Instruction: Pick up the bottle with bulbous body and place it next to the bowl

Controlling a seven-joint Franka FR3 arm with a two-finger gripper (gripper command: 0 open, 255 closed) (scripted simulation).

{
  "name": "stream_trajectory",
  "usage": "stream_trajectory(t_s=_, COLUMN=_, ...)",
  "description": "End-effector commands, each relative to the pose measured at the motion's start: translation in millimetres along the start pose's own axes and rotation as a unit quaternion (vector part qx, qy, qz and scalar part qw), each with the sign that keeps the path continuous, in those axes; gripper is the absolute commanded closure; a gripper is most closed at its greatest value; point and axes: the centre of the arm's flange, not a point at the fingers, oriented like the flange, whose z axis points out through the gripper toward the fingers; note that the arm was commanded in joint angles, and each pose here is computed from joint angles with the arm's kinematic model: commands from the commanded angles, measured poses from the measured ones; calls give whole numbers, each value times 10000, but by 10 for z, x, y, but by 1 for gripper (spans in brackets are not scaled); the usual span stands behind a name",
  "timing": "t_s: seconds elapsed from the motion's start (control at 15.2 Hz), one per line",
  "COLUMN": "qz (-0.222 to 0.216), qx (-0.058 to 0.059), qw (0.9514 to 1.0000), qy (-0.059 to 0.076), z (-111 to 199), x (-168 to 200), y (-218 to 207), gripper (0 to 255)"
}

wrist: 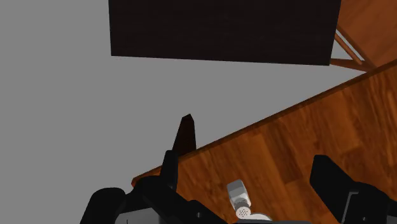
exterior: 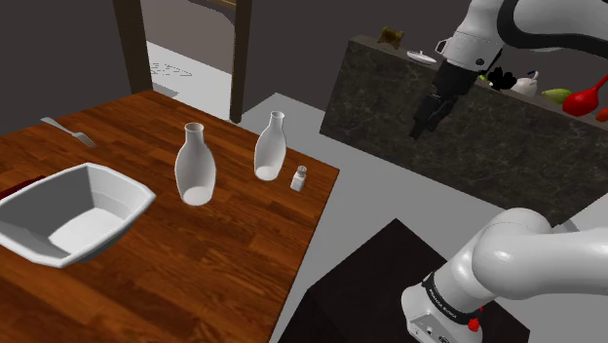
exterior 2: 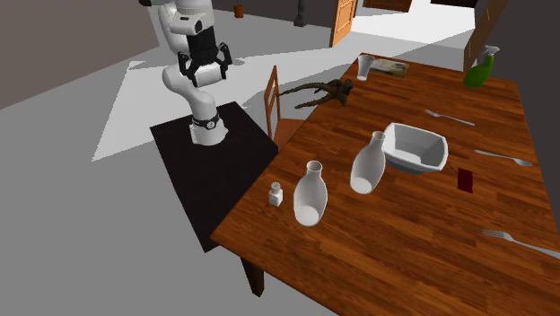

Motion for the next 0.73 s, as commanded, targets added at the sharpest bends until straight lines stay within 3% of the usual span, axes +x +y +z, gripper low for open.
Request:
stream_trajectory(t_s=0.0, qz=0, qx=0, qw=10000, qy=0, z=0, x=0, y=0, gripper=0)
stream_trajectory(t_s=0.66, qz=-134, qx=-1, qw=9999, qy=-38, z=341, x=1226, y=-391, gripper=0)
